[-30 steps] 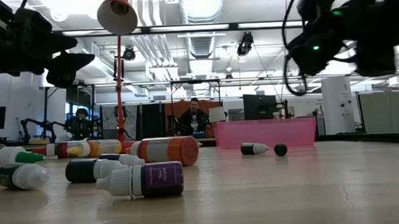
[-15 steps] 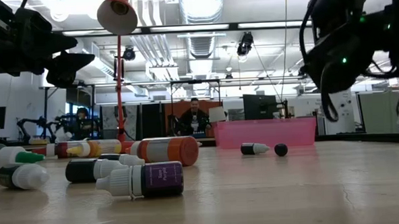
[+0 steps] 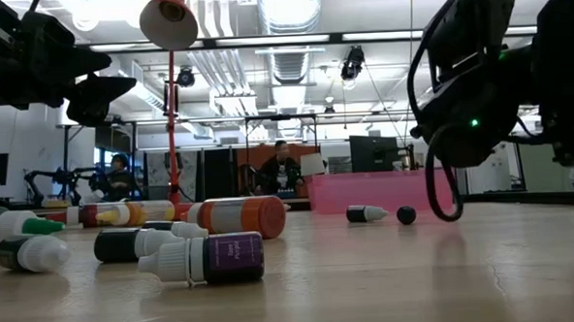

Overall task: Pick & Place food coloring
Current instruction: Put the large yellow food coloring bottle into the red bin

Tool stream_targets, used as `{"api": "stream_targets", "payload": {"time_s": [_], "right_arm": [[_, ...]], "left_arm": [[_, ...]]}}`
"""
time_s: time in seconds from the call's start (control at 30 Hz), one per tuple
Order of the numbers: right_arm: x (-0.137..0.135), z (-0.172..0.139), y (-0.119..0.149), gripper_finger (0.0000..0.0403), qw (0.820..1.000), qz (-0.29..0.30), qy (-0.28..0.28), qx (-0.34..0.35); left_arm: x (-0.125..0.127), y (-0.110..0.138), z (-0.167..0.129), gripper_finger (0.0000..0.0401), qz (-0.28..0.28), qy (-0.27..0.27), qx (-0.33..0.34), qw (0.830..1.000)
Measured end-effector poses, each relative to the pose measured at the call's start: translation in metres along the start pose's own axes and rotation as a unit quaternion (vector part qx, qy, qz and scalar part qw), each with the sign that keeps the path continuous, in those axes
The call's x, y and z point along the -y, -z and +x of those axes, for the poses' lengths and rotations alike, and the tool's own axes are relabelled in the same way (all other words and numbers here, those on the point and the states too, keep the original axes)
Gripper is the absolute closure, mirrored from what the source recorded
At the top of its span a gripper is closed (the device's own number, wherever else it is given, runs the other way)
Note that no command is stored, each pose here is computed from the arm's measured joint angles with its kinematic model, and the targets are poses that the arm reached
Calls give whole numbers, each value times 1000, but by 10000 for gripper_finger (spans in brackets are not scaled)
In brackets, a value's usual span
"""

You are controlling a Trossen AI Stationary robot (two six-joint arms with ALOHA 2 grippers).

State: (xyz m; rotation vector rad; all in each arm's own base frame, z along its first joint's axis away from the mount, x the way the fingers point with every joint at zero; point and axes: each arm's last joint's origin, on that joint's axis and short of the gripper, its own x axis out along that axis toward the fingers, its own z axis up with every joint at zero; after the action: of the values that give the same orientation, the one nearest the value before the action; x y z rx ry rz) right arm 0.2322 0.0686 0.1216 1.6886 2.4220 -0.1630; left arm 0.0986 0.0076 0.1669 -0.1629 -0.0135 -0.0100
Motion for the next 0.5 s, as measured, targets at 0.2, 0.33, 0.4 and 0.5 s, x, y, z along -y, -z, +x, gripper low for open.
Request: {"api": "stream_targets", "payload": {"time_s": [0.2, 0.33, 0.4, 0.5], "right_arm": [[-3, 0, -1, 266, 1000, -10, -3, 4], [-3, 0, 0, 255, 1000, -8, -4, 4], [-3, 0, 0, 250, 1000, -8, -3, 6], [-3, 0, 0, 244, 1000, -8, -2, 7]], "left_arm": [[0, 0, 0, 181, 0, 0, 0, 1000], [0, 0, 0, 181, 0, 0, 0, 1000], [0, 0, 0, 181, 0, 0, 0, 1000], [0, 0, 0, 181, 0, 0, 0, 1000]]}}
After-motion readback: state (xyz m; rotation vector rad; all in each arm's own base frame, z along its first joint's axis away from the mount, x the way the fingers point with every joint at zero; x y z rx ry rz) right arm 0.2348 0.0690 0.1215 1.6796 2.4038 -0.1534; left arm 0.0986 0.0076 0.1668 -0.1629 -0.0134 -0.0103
